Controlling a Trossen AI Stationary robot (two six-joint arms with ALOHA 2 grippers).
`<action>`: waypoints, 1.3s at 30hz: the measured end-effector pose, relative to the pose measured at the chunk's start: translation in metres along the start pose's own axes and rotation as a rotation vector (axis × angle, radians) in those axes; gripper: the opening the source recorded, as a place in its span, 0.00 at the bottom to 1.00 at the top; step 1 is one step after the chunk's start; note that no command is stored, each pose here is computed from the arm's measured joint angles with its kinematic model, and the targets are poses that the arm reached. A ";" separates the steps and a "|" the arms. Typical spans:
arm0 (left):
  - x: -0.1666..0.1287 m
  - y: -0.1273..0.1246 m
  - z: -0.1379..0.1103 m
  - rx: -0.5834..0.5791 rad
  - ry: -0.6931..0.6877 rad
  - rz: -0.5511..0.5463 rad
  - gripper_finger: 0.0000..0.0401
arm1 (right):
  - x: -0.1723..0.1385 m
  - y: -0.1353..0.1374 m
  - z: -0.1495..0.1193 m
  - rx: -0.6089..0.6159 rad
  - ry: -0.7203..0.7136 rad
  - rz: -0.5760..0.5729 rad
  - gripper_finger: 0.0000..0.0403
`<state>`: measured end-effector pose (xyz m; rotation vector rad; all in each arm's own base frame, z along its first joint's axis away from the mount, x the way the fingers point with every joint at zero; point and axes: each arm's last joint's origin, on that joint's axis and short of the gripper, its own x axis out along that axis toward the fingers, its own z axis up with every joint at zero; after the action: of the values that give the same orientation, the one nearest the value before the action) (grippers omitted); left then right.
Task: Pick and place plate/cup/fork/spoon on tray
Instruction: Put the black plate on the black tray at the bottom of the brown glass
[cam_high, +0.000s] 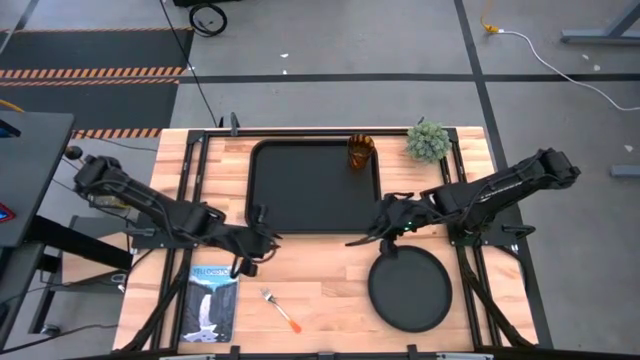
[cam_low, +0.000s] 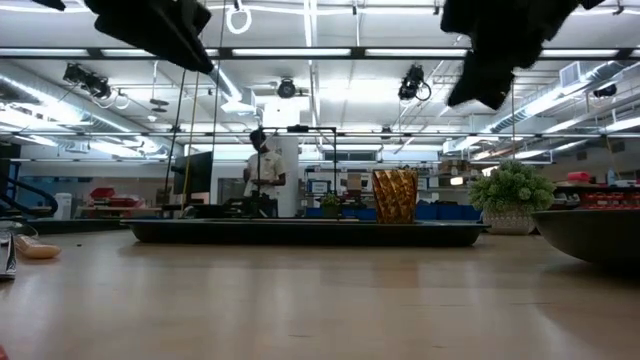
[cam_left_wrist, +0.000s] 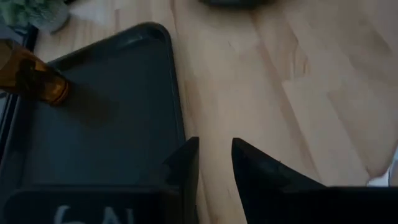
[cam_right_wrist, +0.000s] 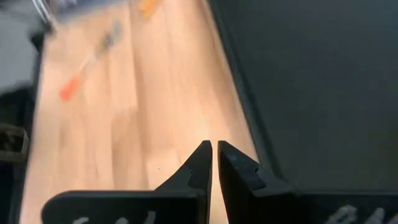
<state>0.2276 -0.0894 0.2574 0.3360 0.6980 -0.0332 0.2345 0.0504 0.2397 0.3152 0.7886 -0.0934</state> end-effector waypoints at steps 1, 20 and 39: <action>-0.001 0.000 -0.004 -0.013 -0.019 0.002 0.26 | 0.002 0.000 -0.001 0.000 0.013 0.011 0.08; -0.021 0.008 -0.049 -0.154 -0.215 0.012 0.26 | 0.005 -0.006 0.013 -0.008 0.265 -0.050 0.08; -0.032 0.007 -0.099 -0.255 -0.371 0.015 0.26 | -0.016 -0.020 -0.008 0.057 0.562 -0.140 0.30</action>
<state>0.1421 -0.0543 0.2093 0.0845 0.3261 0.0085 0.2132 0.0336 0.2409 0.3449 1.3679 -0.1628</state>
